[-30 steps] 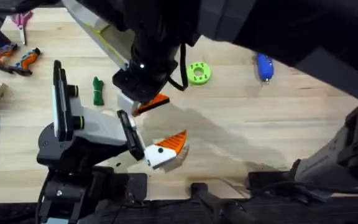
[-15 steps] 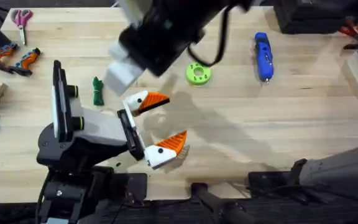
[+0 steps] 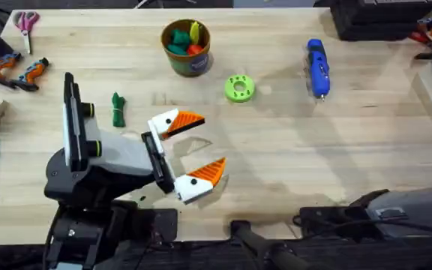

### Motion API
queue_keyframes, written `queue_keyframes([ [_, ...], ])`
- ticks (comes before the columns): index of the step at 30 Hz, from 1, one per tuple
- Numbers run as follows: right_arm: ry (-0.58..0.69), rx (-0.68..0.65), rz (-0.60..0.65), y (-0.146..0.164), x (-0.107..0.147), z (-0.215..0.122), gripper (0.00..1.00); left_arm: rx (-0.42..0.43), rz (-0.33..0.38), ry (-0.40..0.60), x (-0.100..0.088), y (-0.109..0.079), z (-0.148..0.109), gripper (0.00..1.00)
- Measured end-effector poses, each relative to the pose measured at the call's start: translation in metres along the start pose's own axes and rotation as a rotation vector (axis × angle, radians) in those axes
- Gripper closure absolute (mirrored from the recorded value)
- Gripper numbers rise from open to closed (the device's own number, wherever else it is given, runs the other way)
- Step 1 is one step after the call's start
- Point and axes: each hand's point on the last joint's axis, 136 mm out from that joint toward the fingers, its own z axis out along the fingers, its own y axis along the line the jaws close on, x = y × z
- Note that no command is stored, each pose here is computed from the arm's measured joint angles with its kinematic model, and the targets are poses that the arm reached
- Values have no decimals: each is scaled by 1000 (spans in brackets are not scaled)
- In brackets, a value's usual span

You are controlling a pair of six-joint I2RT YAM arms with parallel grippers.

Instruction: Pick up the gripper from the table and insert it into the empty holder that is missing its gripper. Then pick up a screw, insert it into the mounting hole, and use the screwdriver to tighten it. Finally, clean up the table by picking up the vegetable and placing it into the bucket.

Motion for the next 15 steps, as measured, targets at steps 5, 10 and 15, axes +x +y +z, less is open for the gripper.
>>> queue_keyframes([
  [5, 15, 64, 64, -39, 5, 0, 145, 0, 0, 0, 0, 0, 0, 15],
  [10, 64, 61, 62, -38, 17, 0, 145, 0, 1, 0, 0, 0, 0, 664],
  [15, 134, 57, 61, -37, 34, -2, 145, 0, 4, 0, 0, 0, 0, 994],
])
